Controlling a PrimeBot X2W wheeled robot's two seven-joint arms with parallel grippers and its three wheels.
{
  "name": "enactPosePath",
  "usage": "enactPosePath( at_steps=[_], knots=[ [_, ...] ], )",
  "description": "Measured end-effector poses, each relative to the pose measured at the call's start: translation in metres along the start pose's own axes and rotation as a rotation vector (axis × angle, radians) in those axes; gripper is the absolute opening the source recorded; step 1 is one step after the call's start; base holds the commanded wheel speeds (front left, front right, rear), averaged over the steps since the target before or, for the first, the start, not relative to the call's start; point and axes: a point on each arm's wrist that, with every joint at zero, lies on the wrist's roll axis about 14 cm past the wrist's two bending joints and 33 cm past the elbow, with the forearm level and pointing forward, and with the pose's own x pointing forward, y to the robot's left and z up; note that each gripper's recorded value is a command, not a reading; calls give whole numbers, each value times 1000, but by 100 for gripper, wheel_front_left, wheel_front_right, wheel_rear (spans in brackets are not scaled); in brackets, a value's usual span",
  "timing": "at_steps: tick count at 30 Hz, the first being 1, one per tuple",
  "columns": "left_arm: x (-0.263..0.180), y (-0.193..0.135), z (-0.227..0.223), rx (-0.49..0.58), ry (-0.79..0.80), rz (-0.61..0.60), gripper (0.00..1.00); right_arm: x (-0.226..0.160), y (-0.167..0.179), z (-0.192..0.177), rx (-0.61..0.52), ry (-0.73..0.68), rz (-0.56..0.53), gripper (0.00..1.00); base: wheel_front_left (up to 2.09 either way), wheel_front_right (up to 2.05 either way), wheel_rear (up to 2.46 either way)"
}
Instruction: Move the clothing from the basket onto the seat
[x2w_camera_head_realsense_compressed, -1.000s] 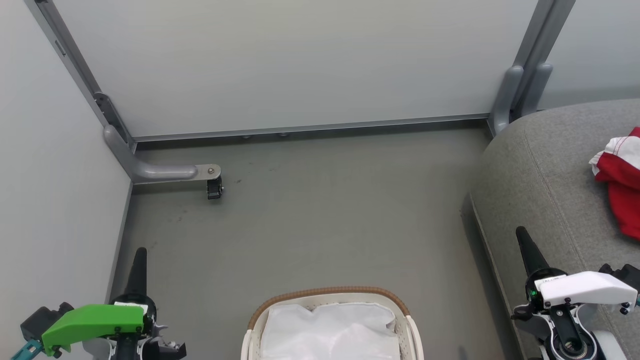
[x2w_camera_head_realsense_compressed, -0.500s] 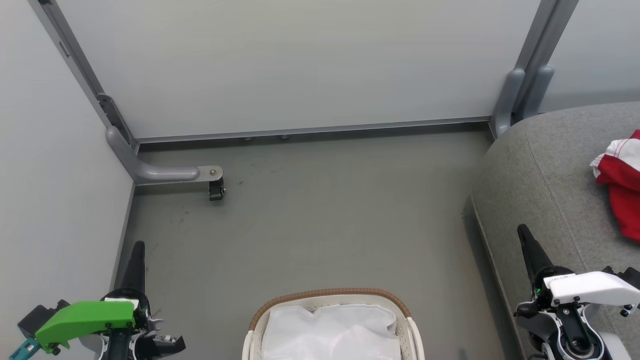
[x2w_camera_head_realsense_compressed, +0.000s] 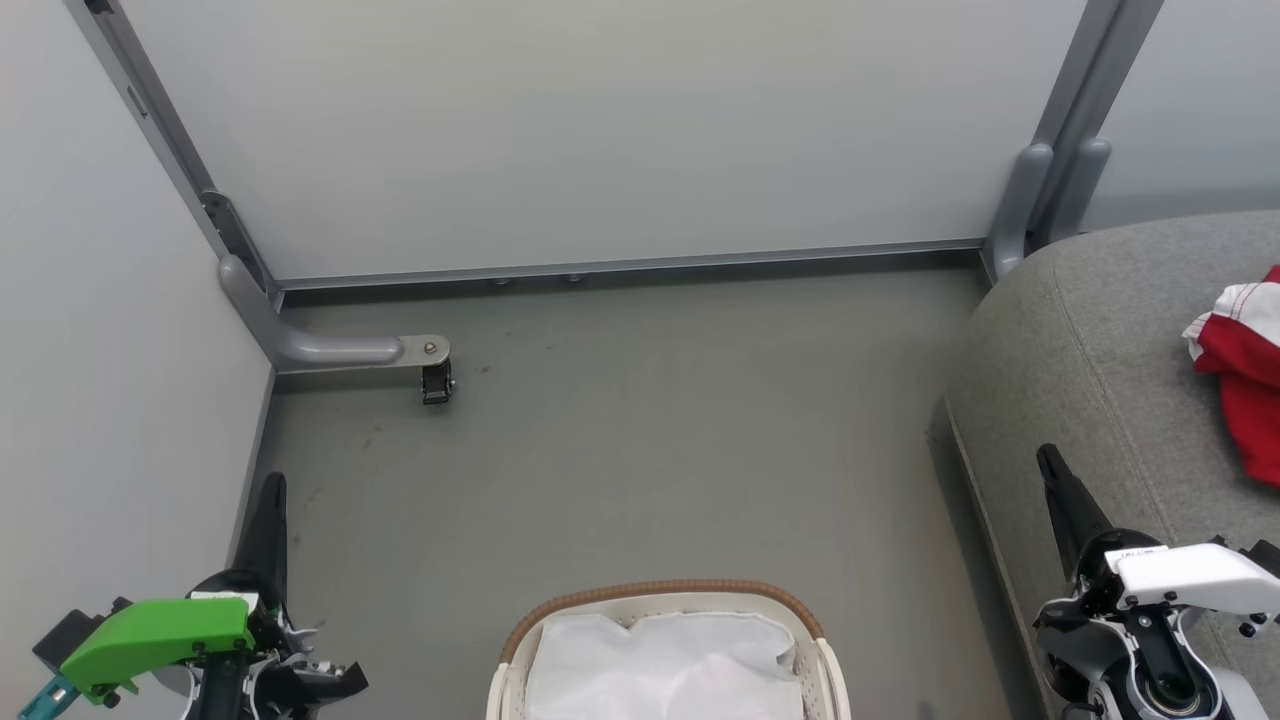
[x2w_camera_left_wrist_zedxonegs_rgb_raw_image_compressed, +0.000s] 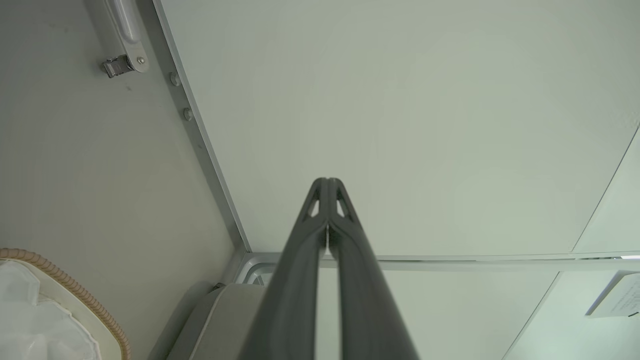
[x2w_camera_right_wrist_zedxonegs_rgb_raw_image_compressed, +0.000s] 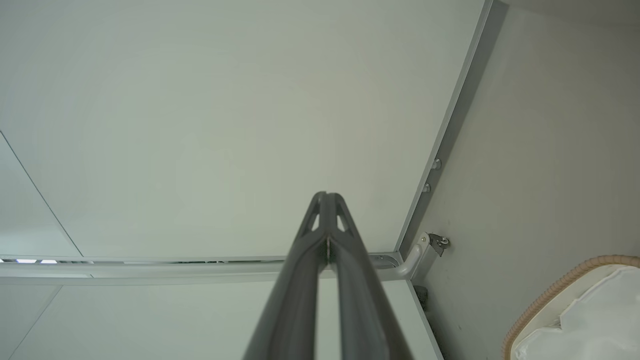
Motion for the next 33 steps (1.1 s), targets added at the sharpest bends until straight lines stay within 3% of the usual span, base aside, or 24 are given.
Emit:
enactPosePath(
  at_steps=[8,33],
  knots=[
    [1,-6,2,-43,-3,-20,0,0,4,0,49,5,14,0,0,0,0],
    [1,-7,2,-44,-3,-23,0,0,4,0,49,5,14,0,0,0,0]
  ],
)
